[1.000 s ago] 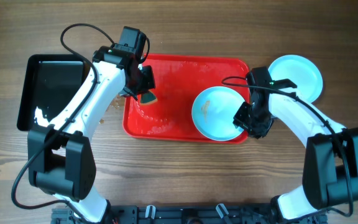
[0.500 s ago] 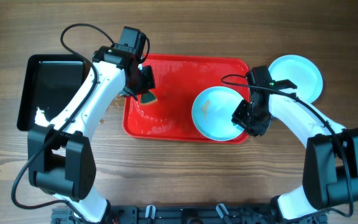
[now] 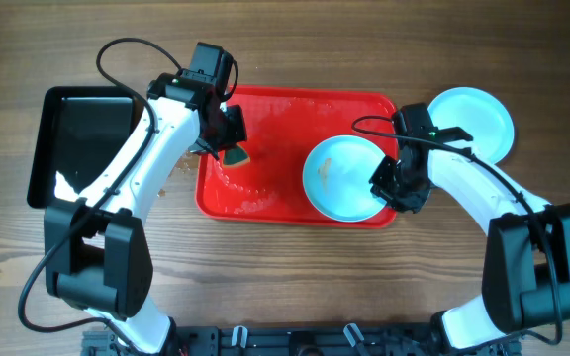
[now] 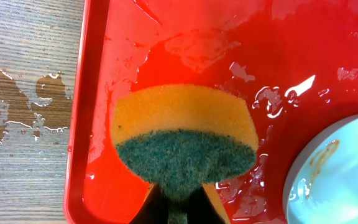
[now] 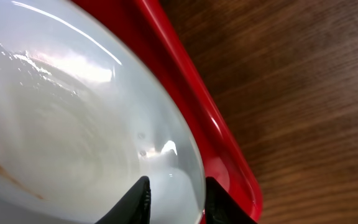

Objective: Clean dirty plates on tray and stack at the side

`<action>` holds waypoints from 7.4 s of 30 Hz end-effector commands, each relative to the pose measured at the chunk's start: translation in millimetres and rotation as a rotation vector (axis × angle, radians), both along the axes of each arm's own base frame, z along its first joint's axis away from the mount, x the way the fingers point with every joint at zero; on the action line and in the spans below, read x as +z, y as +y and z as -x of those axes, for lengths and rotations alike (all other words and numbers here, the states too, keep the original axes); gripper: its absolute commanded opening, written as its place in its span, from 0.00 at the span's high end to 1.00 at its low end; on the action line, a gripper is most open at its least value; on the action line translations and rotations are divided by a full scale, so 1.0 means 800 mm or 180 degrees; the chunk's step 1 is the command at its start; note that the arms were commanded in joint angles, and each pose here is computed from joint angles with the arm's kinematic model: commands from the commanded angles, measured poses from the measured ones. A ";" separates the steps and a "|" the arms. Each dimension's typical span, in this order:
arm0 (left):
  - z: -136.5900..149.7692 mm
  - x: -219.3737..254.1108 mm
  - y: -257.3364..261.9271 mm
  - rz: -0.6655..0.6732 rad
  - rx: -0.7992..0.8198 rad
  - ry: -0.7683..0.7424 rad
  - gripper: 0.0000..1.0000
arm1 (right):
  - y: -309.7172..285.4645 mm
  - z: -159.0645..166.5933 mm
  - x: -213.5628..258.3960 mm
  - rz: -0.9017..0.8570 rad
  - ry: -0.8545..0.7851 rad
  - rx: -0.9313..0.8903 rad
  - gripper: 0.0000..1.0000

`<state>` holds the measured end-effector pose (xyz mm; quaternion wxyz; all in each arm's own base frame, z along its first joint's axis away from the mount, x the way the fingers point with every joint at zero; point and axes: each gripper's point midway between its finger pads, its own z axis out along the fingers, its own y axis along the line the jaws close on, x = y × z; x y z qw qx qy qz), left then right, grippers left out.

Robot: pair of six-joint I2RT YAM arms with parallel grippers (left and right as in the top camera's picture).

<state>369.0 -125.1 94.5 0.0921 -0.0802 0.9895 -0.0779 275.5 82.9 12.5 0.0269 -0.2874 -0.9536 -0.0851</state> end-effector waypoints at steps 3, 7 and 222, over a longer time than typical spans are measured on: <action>0.002 -0.001 -0.001 0.0036 0.0013 0.0025 0.96 | 0.012 0.010 -0.020 -0.0063 -0.0059 0.0153 0.70; 0.002 -0.001 -0.001 0.0038 0.0013 0.0019 0.96 | 0.052 -0.008 -0.015 -0.0422 -0.0344 0.0464 0.70; -0.043 -0.091 0.012 -0.1029 0.0015 -0.0185 0.96 | 0.131 -0.137 -0.012 -0.0172 -0.1184 0.1400 0.96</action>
